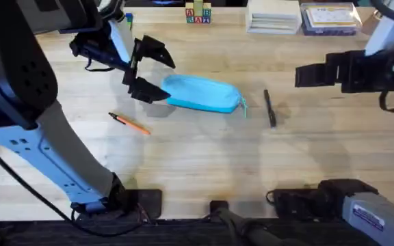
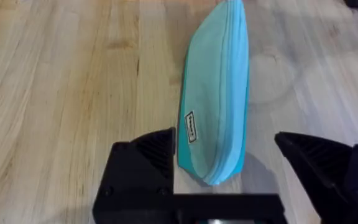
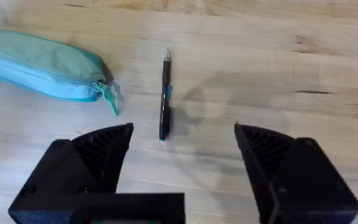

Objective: Unzip the bag, pick up the pens from the table one at a time and place them inside, then zip the bag closed.

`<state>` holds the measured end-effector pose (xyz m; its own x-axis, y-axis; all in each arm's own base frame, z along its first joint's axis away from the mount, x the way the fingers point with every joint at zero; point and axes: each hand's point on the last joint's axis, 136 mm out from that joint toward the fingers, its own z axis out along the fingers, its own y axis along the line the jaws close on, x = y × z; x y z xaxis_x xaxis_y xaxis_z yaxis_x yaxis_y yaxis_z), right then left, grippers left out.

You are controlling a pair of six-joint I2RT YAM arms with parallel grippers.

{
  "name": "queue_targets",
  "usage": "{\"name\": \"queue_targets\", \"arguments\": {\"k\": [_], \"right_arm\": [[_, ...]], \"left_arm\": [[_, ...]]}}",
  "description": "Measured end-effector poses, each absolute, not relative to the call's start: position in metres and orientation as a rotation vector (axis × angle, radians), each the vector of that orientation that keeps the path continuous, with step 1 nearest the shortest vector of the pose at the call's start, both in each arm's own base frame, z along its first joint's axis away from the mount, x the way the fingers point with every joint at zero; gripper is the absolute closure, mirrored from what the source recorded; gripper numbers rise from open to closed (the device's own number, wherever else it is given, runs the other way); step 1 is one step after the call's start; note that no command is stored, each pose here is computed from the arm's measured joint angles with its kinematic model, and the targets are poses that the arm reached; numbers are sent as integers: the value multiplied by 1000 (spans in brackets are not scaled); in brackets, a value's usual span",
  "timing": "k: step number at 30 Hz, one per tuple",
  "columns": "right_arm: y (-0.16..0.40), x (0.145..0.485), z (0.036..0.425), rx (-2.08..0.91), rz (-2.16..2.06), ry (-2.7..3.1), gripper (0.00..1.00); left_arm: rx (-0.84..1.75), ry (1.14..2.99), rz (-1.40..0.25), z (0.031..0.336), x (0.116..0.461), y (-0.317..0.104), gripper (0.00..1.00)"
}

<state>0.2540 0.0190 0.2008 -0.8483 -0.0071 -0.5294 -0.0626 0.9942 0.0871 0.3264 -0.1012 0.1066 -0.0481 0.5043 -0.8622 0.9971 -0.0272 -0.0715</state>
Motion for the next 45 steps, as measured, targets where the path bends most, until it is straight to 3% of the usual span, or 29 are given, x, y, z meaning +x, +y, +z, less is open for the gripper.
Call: {"name": "queue_targets", "arguments": {"k": [22,25,30,32,45], "right_arm": [[19,254,201,-49,136,2581,4],[19,254,201,-49,136,2581,4],[19,254,201,-49,135,2581,4],[19,254,201,-49,136,2581,4],[19,254,201,-49,136,2581,4]], "left_arm": [[1629,1638,-980,101,324,-98,20],[1632,1635,-978,101,324,-98,220],[1637,1628,-971,101,325,-98,907],[1638,1626,-969,101,325,-98,952],[1638,1625,-969,101,325,-98,960]]}}
